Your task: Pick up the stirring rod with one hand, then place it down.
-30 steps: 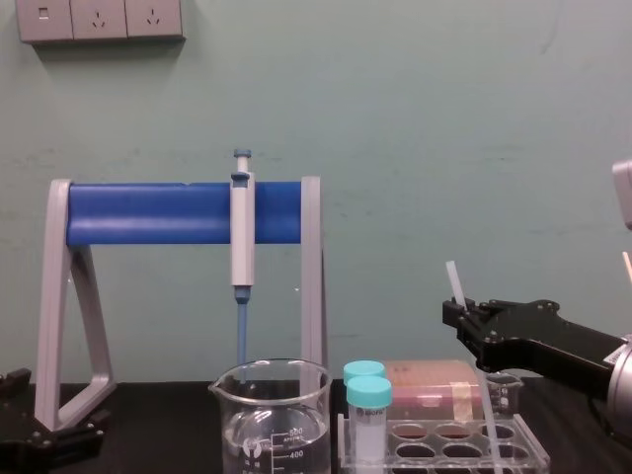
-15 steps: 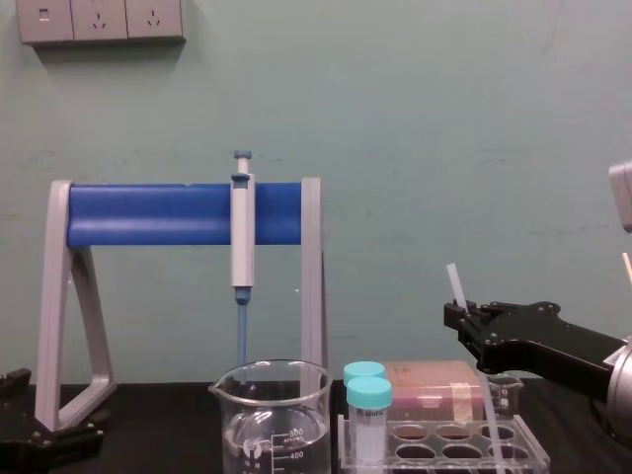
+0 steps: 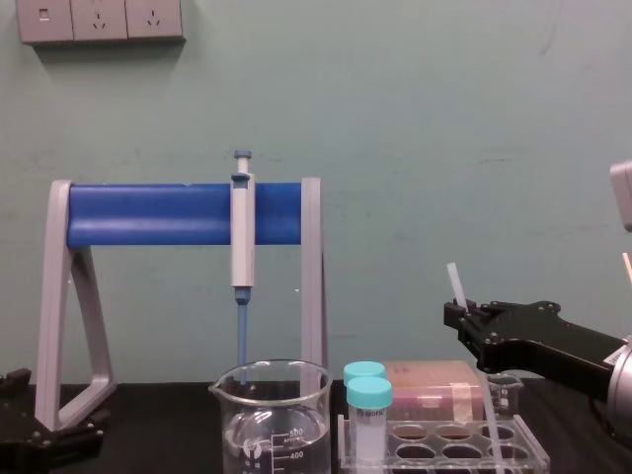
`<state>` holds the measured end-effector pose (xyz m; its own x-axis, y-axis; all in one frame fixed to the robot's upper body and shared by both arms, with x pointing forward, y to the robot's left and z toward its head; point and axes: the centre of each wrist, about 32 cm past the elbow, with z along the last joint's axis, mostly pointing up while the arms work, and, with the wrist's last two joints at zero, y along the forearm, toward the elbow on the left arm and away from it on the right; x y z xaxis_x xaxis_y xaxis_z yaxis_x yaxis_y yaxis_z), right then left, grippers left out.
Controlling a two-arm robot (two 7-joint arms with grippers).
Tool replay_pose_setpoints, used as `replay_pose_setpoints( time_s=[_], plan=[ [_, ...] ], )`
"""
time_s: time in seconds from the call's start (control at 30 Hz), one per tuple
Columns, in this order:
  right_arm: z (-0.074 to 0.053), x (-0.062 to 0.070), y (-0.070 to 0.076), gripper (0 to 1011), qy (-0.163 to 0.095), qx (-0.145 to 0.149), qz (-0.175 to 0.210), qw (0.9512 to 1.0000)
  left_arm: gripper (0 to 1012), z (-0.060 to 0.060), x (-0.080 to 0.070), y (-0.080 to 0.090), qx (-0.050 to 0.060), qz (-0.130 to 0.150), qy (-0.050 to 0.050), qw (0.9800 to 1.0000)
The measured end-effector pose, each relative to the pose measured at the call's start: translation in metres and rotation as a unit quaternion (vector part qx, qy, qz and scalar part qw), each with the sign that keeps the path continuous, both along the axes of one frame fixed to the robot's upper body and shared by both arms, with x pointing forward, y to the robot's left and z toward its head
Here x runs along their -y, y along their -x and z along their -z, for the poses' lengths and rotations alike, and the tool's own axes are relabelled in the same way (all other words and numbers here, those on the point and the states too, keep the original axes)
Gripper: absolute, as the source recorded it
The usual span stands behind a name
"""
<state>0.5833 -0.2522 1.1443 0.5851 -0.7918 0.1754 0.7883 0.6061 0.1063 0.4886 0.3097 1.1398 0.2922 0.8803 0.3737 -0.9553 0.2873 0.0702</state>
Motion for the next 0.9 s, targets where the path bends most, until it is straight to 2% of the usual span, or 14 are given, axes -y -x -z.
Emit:
replay_pose_setpoints(
  time_s=[0.07, 0.2, 0.23, 0.33, 0.4, 0.43, 0.53, 0.6, 0.63, 0.83, 0.9],
  plan=[
    [0.0000, 0.0000, 0.0000, 86, 0.000, 0.000, 0.000, 1.0000, 1000, 0.0000, 0.0000, 0.0000, 0.000, 0.000, 0.000, 1.0000],
    [0.0000, 0.0000, 0.0000, 215, 0.000, 0.000, 0.000, 1.0000, 1000, 0.0000, 0.0000, 0.0000, 0.000, 0.000, 0.000, 1.0000],
    [0.0000, 0.0000, 0.0000, 215, 0.000, 0.000, 0.000, 1.0000, 1000, 0.0000, 0.0000, 0.0000, 0.000, 0.000, 0.000, 1.0000],
    [0.0000, 0.0000, 0.0000, 358, 0.000, 0.000, 0.000, 1.0000, 1000, 0.0000, 0.0000, 0.0000, 0.000, 0.000, 0.000, 1.0000],
    [0.0000, 0.0000, 0.0000, 397, 0.000, 0.000, -0.001, 1.0000, 1000, 0.0000, 0.0000, 0.0000, 0.000, 0.000, 0.000, 1.0000],
    [0.0000, 0.0000, 0.0000, 457, -0.001, 0.000, -0.001, 1.0000, 1000, 0.0000, 0.0000, 0.0000, 0.000, 0.000, 0.000, 1.0000],
    [0.0000, 0.0000, 0.0000, 520, -0.001, 0.000, -0.001, 1.0000, 1000, 0.0000, 0.0000, 0.0000, 0.000, 0.000, 0.000, 1.0000],
    [0.0000, 0.0000, 0.0000, 618, -0.001, 0.000, -0.001, 1.0000, 1000, 0.0000, 0.0000, 0.0000, 0.000, 0.000, 0.000, 1.0000],
    [0.0000, 0.0000, 0.0000, 618, -0.001, 0.000, -0.001, 1.0000, 1000, 0.0000, 0.0000, 0.0000, 0.000, 0.000, 0.000, 1.0000],
    [0.0000, 0.0000, 0.0000, 833, -0.001, 0.000, -0.001, 1.0000, 1000, 0.0000, 0.0000, 0.0000, 0.000, 0.000, 0.000, 1.0000],
    [0.0000, 0.0000, 0.0000, 863, -0.001, 0.000, -0.001, 1.0000, 1000, 0.0000, 0.0000, 0.0000, 0.000, 0.000, 0.000, 1.0000]
  ],
)
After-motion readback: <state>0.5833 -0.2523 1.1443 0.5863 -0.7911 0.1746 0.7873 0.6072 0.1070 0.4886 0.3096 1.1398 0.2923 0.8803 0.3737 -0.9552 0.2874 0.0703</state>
